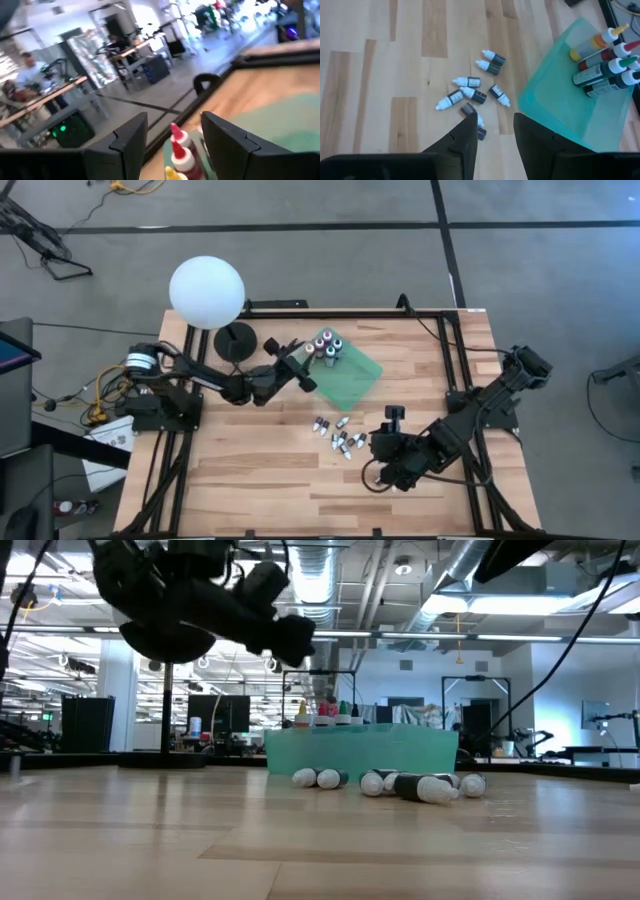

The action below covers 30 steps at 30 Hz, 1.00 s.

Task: Pick & Place food coloring
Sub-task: Put the small purple food coloring bottle into the green bin

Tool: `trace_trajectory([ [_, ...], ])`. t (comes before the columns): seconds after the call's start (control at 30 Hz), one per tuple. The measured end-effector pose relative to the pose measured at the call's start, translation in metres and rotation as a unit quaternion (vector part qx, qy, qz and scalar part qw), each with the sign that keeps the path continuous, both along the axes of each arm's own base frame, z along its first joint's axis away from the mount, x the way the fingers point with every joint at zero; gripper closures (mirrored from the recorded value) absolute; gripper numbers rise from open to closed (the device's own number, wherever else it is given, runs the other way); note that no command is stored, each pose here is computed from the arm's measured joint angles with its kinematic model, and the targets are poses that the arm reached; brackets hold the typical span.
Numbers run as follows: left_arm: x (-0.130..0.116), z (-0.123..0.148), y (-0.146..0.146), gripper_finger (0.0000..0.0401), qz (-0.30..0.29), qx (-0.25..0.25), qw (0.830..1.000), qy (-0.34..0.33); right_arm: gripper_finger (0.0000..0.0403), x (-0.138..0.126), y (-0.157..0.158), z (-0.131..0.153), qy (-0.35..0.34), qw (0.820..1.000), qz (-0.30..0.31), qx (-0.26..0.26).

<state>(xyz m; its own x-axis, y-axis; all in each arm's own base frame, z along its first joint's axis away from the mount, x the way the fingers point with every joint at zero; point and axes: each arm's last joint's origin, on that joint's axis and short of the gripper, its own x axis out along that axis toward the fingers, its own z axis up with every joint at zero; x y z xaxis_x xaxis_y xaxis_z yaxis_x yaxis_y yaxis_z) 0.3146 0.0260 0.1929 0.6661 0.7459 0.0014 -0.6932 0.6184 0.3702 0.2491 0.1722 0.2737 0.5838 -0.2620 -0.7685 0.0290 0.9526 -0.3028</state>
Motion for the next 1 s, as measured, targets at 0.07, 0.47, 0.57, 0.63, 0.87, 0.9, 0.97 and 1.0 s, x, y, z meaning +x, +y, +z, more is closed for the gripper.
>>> trace_trajectory([
  [0.07, -0.005, 0.008, -0.009, 0.0218, -0.021, 0.0, 0.999, 0.028, 0.0284, 0.002, -0.003, 0.0, 0.003, 1.0, -0.004, 0.001],
  [0.47, -0.066, 0.033, -0.068, 0.0218, -0.15, -0.061, 0.968, 0.191, 0.0284, 0.013, -0.025, -0.002, 0.036, 0.999, -0.023, 0.017],
  [0.57, -0.083, 0.036, -0.08, 0.0218, -0.169, -0.082, 0.961, 0.205, 0.0284, 0.016, -0.031, -0.003, 0.052, 0.998, -0.027, 0.028],
  [0.63, -0.093, 0.038, -0.087, 0.0218, -0.182, -0.096, 0.956, 0.209, 0.0285, 0.018, -0.037, -0.003, 0.06, 0.997, -0.035, 0.034],
  [0.87, -0.112, 0.042, -0.104, 0.0218, -0.225, -0.139, 0.943, 0.202, 0.0285, 0.03, -0.056, -0.002, 0.029, 0.992, -0.106, 0.061],
  [0.9, -0.113, 0.042, -0.106, 0.0218, -0.234, -0.145, 0.939, 0.206, 0.0285, 0.031, -0.057, -0.002, 0.027, 0.992, -0.11, 0.062],
  [0.97, -0.114, 0.042, -0.109, 0.0218, -0.254, -0.156, 0.932, 0.207, 0.0285, 0.031, -0.058, -0.002, 0.028, 0.992, -0.109, 0.059],
  [1.0, -0.115, 0.042, -0.11, 0.0218, -0.262, -0.161, 0.929, 0.207, 0.0285, 0.031, -0.058, -0.002, 0.028, 0.992, -0.107, 0.055],
])
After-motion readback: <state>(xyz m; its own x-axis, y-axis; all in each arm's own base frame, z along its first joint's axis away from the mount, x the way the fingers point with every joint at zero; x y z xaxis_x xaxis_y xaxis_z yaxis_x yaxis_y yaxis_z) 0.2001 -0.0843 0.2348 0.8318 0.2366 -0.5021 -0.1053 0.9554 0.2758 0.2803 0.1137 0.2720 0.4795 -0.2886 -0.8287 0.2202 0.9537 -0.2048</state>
